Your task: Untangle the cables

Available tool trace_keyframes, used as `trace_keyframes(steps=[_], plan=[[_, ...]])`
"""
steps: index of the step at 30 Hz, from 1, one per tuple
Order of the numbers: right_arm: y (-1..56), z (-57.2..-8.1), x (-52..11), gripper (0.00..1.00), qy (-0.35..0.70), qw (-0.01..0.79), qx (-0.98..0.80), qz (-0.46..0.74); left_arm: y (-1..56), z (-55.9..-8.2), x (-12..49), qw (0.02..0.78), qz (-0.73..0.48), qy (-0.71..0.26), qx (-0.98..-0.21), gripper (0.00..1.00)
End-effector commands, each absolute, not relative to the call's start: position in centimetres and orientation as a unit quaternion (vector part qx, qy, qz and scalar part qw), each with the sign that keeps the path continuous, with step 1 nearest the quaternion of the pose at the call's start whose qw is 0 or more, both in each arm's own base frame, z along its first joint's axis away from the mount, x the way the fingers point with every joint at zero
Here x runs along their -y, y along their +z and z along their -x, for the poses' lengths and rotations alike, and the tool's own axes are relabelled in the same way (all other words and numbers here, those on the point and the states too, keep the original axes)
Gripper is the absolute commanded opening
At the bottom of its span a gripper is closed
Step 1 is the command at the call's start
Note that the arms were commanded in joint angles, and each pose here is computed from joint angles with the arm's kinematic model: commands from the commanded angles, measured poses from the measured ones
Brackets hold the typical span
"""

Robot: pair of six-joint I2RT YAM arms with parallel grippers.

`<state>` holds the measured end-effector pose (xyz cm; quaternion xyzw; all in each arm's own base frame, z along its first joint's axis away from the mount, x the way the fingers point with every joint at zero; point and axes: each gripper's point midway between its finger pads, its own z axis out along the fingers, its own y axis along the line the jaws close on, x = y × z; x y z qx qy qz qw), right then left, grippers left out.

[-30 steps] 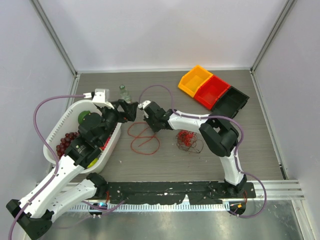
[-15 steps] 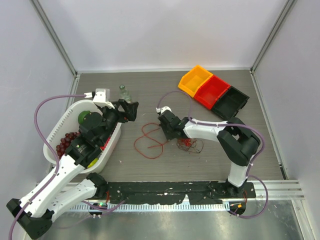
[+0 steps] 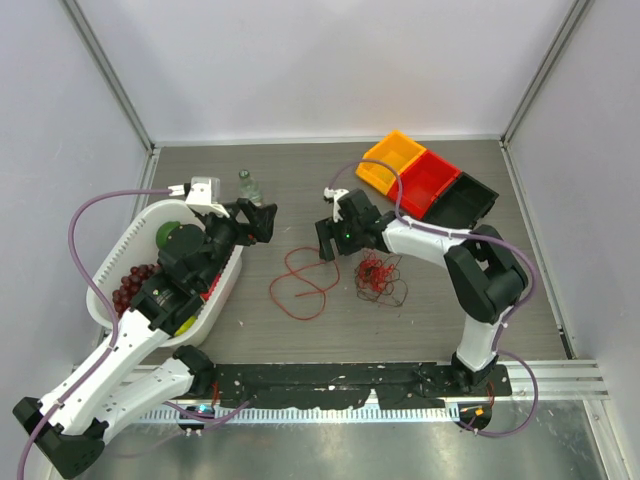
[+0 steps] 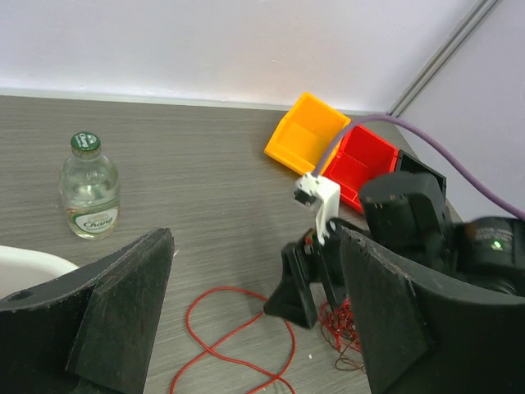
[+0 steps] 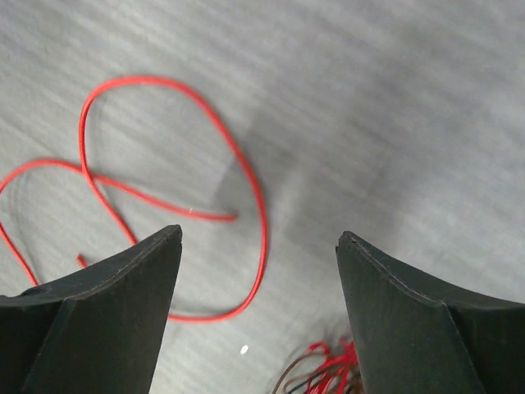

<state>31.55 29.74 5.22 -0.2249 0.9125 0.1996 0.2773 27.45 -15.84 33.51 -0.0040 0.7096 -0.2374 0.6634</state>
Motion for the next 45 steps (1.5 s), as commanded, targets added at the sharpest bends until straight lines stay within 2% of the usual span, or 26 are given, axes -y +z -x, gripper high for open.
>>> trace_keyframes(steps=[1,9,13,17,21,23,28,31,33,40,45], plan=[[6.7,-34.1,-32.7,0.81,0.252,0.296,-0.878,0.277,36.1,-27.3,15.7,0.68,0.013,-0.254,-0.688,0.86],[5.2,-33.7,-36.0,0.81,0.302,0.259,-0.859,0.323,35.4,-27.3,16.1,0.663,0.025,-0.26,-0.701,0.87],[5.5,-33.0,-35.8,0.8,0.287,0.259,-0.866,0.318,30.1,-25.1,18.2,0.534,0.024,-0.293,-0.792,0.82],[5.7,-32.9,-35.1,0.79,0.277,0.267,-0.878,0.286,23.3,-20.9,17.3,0.411,0.039,-0.273,-0.869,0.51],[5.2,-33.1,-34.5,0.76,0.264,0.274,-0.885,0.268,20.0,-18.1,16.5,0.369,0.05,-0.272,-0.887,0.21],[5.1,-33.1,-34.5,0.76,0.265,0.271,-0.887,0.263,18.2,-17.3,16.6,0.345,0.056,-0.262,-0.899,0.13],[5.0,-32.7,-34.6,0.75,0.275,0.268,-0.886,0.261,12.0,-15.8,18.0,0.308,0.038,-0.203,-0.929,0.06],[4.8,-32.6,-34.8,0.72,0.283,0.263,-0.886,0.256,8.5,-15.8,17.7,0.296,0.045,-0.145,-0.943,0.0],[4.8,-32.2,-35.1,0.7,0.297,0.255,-0.884,0.257,7.3,-16.1,17.7,0.293,0.06,-0.13,-0.945,0.0],[4.5,-29.9,-35.9,0.7,0.348,0.229,-0.87,0.264,4.4,-17.9,18.9,0.318,0.084,-0.136,-0.935,0.0],[4.0,-27.7,-35.3,0.72,0.35,0.224,-0.863,0.287,3.4,-18.6,21.0,0.332,0.099,-0.194,-0.918,0.0]])
